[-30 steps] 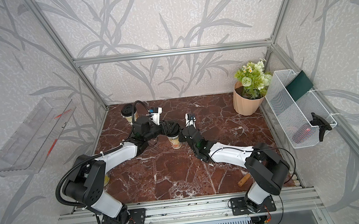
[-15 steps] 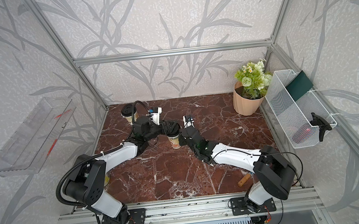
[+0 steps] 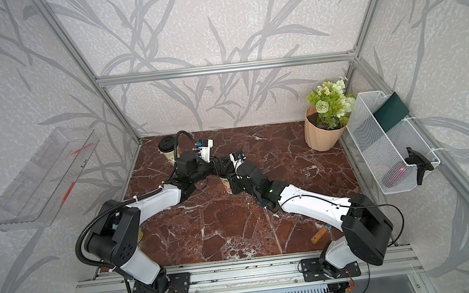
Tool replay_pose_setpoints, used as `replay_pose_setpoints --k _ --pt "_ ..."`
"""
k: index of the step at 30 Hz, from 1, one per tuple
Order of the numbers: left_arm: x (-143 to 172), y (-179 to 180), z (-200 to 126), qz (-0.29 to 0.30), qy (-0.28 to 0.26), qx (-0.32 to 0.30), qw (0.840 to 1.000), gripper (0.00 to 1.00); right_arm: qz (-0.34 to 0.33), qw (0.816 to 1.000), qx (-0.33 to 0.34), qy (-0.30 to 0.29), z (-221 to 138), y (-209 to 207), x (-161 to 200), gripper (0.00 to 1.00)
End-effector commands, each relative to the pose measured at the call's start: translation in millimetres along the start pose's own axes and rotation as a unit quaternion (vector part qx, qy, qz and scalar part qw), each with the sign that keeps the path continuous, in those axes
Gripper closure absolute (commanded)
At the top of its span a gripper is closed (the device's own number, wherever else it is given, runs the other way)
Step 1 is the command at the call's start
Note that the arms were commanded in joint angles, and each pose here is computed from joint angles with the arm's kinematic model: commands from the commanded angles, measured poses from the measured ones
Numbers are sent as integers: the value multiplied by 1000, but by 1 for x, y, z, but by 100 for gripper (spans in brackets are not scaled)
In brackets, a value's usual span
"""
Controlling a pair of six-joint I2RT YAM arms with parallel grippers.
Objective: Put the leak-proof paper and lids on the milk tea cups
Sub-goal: Secure the cup lid on the cup.
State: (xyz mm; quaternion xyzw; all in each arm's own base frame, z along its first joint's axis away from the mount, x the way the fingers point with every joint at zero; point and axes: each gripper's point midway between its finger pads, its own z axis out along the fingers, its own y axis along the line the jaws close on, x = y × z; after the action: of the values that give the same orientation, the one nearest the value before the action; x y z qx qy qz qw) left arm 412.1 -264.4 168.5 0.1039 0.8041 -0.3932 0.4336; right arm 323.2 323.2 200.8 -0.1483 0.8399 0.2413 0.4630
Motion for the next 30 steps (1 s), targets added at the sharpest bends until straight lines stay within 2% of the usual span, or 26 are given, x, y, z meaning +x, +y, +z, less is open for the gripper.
replay_pose_setpoints --k 1,9,20,30 --pt "171 77 -22 -60 255 -130 956 38 -1 1000 6 6 8 -2 -3 58" --pt "172 74 -22 -57 264 -122 955 38 -20 999 36 24 18 -14 11 58" --pt "174 72 -22 -56 273 -115 953 39 -68 996 35 53 32 -29 62 55" --pt "176 71 -22 -54 280 -112 952 39 -60 995 43 74 43 -45 103 57"
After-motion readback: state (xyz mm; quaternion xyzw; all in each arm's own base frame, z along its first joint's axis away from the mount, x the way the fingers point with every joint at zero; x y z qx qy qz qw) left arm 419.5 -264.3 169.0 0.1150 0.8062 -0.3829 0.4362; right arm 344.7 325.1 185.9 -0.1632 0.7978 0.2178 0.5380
